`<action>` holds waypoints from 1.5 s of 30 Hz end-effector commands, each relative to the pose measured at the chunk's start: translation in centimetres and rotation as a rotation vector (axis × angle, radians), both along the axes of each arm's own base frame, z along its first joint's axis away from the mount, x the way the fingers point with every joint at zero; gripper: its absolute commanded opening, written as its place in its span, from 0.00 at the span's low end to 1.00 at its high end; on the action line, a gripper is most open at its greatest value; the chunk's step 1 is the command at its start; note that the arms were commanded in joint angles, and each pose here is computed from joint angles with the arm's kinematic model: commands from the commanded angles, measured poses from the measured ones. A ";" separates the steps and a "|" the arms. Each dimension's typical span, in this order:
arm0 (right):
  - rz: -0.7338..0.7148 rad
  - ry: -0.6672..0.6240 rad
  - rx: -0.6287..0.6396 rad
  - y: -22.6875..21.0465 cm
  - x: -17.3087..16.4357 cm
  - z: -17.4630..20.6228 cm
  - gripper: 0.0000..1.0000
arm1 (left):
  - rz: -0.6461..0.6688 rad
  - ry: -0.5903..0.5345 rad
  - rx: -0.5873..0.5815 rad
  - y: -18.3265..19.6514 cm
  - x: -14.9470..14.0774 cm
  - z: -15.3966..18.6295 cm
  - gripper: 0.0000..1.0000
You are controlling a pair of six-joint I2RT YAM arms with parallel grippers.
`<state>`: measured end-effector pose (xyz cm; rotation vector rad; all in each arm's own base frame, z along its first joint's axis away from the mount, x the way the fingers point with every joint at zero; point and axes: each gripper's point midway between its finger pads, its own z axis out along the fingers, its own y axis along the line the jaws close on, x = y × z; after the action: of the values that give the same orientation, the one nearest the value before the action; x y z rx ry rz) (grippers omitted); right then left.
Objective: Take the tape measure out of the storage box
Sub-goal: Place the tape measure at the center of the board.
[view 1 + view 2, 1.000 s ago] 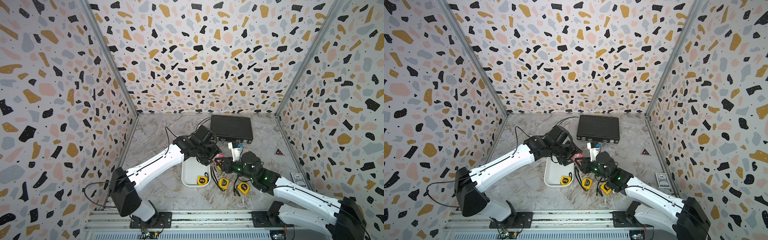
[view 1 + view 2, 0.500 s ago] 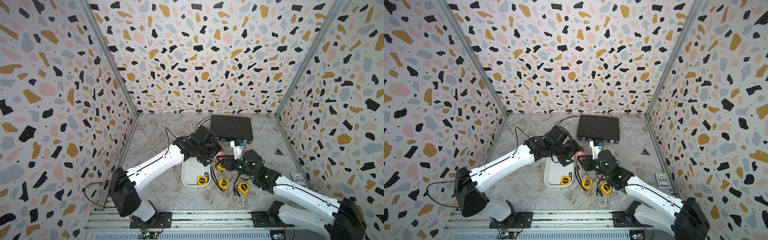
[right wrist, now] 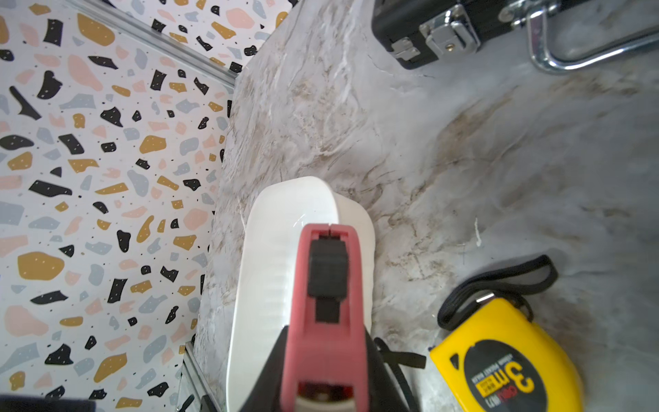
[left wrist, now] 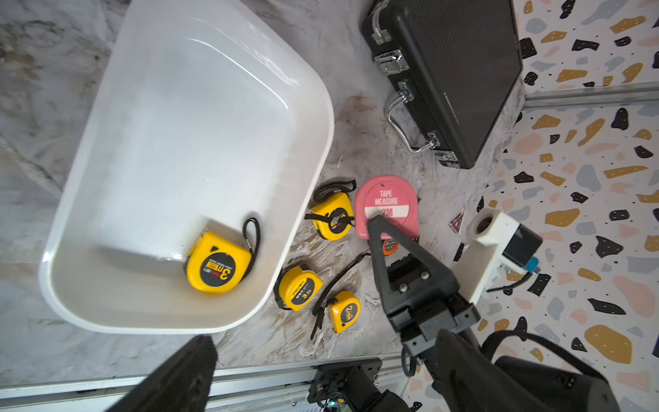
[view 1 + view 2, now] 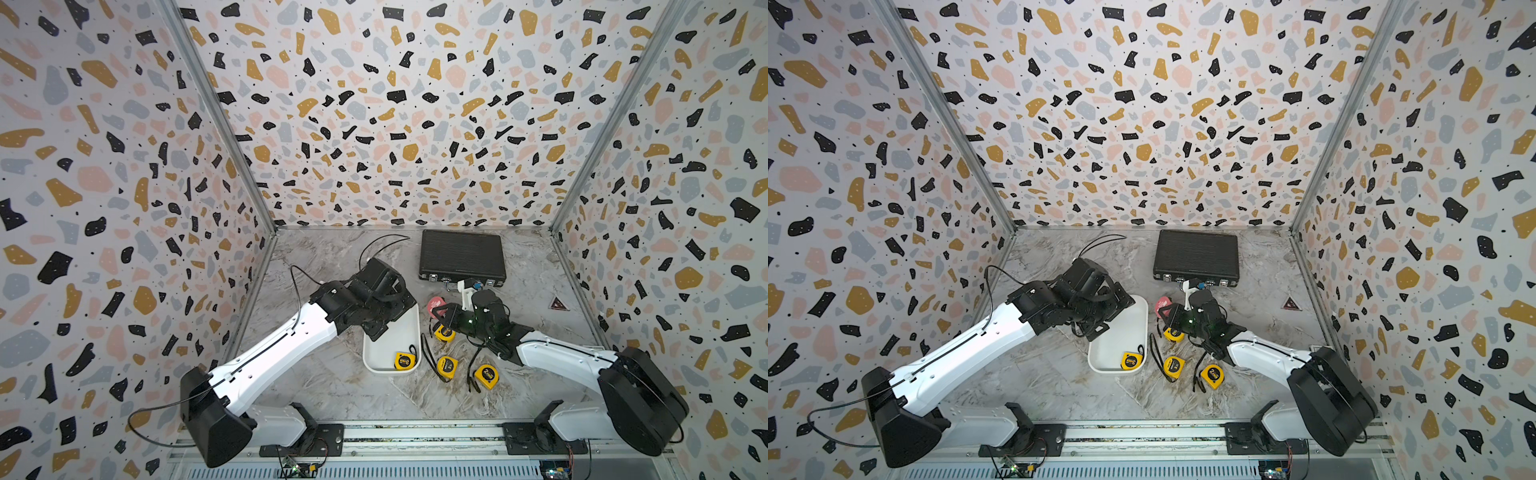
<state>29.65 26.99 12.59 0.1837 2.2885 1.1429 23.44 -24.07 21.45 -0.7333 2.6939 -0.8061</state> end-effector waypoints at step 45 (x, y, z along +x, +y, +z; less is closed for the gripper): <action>-0.098 0.319 -0.018 0.5 3.1 -5.6 0.63 | 0.063 0.019 0.097 4.6 -2.2 -2.7 1.00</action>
<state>32.82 28.04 5.39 0.5262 2.5326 1.1479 20.97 -19.97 19.15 -0.7903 2.7059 -0.6796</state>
